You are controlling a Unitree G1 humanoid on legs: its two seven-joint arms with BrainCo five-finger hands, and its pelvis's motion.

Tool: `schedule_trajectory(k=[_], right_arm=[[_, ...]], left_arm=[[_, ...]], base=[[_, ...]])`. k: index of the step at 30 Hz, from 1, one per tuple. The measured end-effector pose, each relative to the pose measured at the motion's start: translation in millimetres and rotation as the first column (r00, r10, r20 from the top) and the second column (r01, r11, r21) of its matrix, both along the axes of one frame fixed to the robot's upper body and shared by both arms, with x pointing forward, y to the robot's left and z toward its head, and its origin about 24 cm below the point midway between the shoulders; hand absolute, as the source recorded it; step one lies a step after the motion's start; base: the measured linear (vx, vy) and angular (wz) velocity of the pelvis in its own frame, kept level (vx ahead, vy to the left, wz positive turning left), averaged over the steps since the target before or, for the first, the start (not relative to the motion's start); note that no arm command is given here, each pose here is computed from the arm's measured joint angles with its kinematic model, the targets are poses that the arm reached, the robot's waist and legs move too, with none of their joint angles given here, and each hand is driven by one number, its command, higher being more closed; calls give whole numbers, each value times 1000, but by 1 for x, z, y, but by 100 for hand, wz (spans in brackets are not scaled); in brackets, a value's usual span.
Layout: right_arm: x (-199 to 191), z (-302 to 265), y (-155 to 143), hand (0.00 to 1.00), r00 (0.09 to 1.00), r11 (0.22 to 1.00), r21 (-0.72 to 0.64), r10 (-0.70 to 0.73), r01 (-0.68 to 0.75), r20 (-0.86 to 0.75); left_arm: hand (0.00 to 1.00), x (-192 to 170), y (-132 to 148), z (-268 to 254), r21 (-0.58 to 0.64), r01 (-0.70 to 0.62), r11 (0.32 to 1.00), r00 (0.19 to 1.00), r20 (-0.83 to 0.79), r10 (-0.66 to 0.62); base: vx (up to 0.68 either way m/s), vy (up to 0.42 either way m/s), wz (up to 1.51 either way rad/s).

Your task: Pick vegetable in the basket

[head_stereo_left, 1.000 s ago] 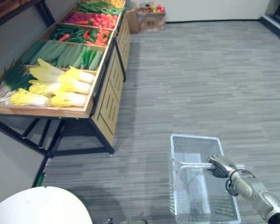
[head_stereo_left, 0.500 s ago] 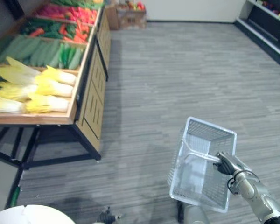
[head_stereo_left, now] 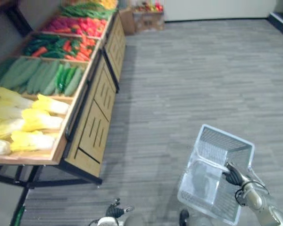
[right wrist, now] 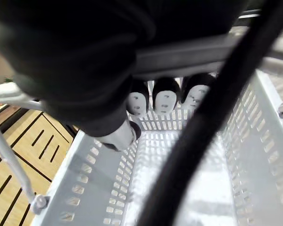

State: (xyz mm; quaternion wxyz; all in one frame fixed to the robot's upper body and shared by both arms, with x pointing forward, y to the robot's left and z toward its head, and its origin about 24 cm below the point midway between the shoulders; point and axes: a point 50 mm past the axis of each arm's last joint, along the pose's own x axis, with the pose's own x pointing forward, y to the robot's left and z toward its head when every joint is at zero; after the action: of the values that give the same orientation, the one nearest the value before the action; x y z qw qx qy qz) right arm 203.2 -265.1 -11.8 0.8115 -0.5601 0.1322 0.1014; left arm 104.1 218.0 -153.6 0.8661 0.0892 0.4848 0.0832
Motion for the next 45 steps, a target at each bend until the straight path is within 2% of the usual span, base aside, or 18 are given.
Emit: schedule_trajectory(k=[4,8,13,19,23,26,30,32,33,35,41,45], right_arm=[[2,6,-7,100,1000,1000,-29,2,-1,12],[4,5,-4,100,1000,1000,-27,16,-16,11],[14,4,15,100,994,994,-26,108,-108,2],[15,-4,43,100,981,981,29,192,-192,8],[14,1,34,100,990,991,16,136,-136,30],[10,1,29,100,993,994,15,112,-112,25],[6,-7,35,100,994,993,52,106,-106,9],[4,-12,34,100,995,993,61,102,-101,-16],[4,-10,25,100,997,996,43,75,-74,-15],[2,-12,18,100,999,999,27,29,-28,-31],[-16,-26,12,100,994,999,32,-11,15,-105],[-21,-29,7,100,992,996,61,-50,58,-116]], left_arm=[[0,-19,-5,-5,-24,-26,999,999,-38,25],[0,-55,-8,-12,-22,-23,1000,990,-141,19],[0,-60,-2,-12,-4,-51,999,985,-164,50],[0,-53,11,-9,48,63,997,983,-176,-53],[0,-10,7,-1,58,115,992,991,-68,-111],[0,0,-1,0,46,141,989,989,-43,-139],[0,-9,7,0,63,137,989,989,-61,-133],[0,-27,14,-3,70,101,992,990,-109,-93],[0,-35,4,-8,34,74,997,989,-128,-69],[0,-44,1,-11,19,34,999,988,-148,-31],[0,-46,4,-10,22,-75,997,987,-139,78],[0,-48,2,-10,20,-89,996,987,-135,91]], base=[[331,98,-2],[466,239,-3],[506,255,-5],[446,128,38],[421,-24,107],[298,-201,104],[232,-345,71],[336,-587,101],[324,-498,105],[332,-486,120],[234,-354,159],[63,-145,132]])
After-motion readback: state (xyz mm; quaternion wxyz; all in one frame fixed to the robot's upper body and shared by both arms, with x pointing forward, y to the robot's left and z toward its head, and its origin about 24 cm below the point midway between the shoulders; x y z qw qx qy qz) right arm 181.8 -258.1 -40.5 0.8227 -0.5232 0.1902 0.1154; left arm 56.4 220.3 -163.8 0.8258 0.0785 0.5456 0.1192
